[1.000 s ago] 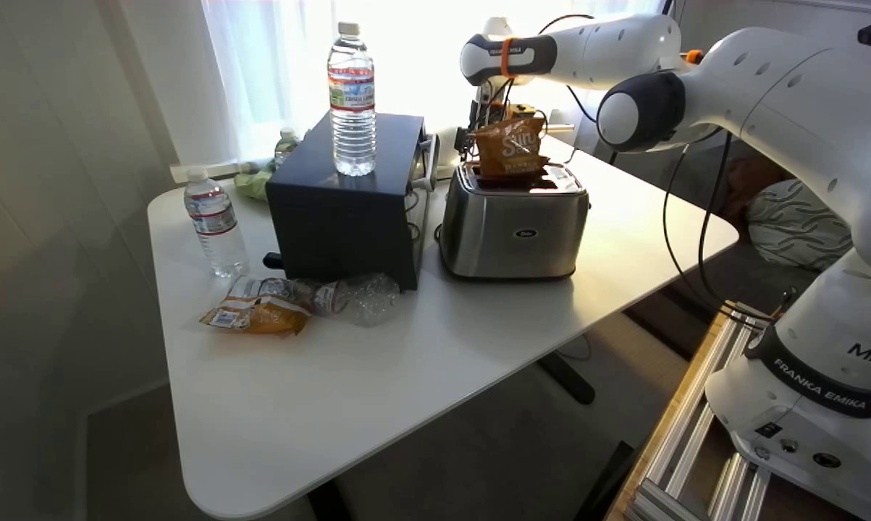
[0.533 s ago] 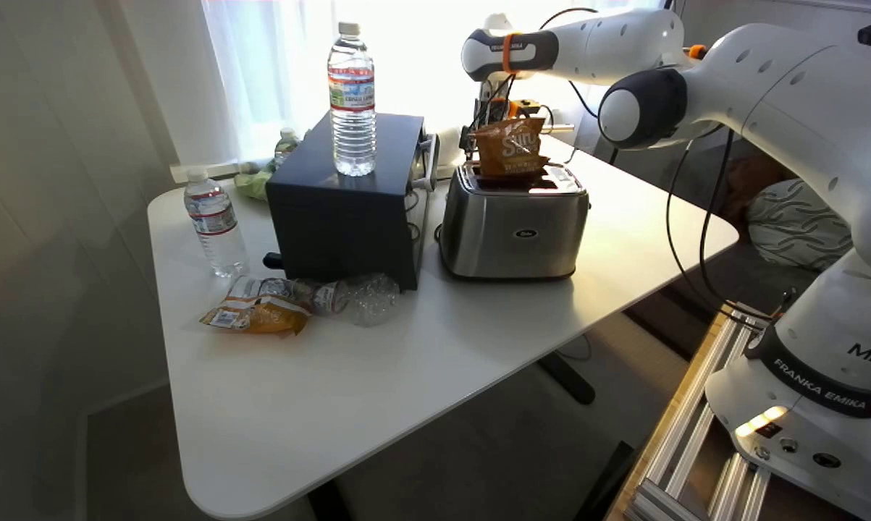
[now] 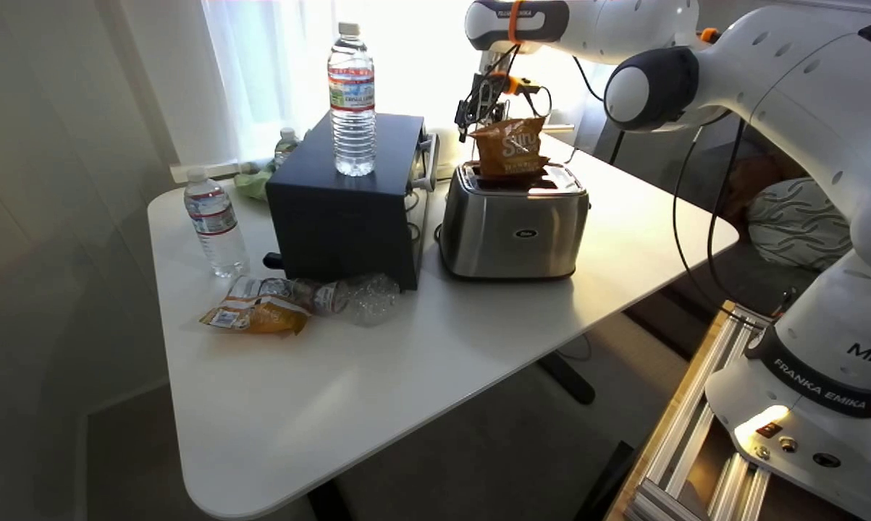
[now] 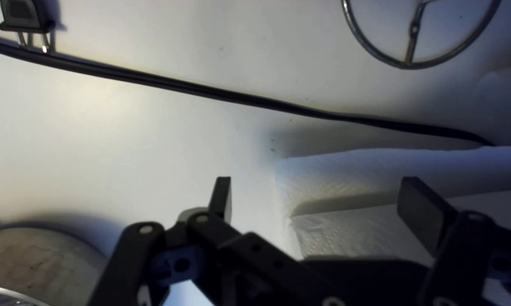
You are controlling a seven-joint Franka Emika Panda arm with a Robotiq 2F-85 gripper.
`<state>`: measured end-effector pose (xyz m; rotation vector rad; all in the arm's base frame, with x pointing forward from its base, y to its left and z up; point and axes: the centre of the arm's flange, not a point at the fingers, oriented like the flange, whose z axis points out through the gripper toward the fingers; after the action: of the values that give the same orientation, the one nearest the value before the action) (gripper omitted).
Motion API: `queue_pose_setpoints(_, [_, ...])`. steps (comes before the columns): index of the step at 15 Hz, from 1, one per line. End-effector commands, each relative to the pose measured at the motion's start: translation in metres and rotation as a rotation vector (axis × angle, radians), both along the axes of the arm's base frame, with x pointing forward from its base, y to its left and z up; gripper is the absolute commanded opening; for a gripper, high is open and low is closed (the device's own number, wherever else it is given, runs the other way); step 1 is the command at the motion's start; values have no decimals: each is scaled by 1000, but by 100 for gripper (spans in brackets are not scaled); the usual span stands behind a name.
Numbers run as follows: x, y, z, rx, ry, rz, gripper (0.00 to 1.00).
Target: Move the paper towel forward slightly
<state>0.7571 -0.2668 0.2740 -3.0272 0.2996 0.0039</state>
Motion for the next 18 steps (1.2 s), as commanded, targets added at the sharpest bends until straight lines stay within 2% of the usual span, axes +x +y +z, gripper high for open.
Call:
queue_pose_setpoints(1, [61,-17,16,54,-62,-23,100])
queue_pose_setpoints(3, [66,-16,21,59,-108,-24,100])
queue_pose_setpoints(12, [99,-24,31,60,-435,-117,100])
queue_pose_setpoints(18, [111,-24,5,32,-547,-136,100])
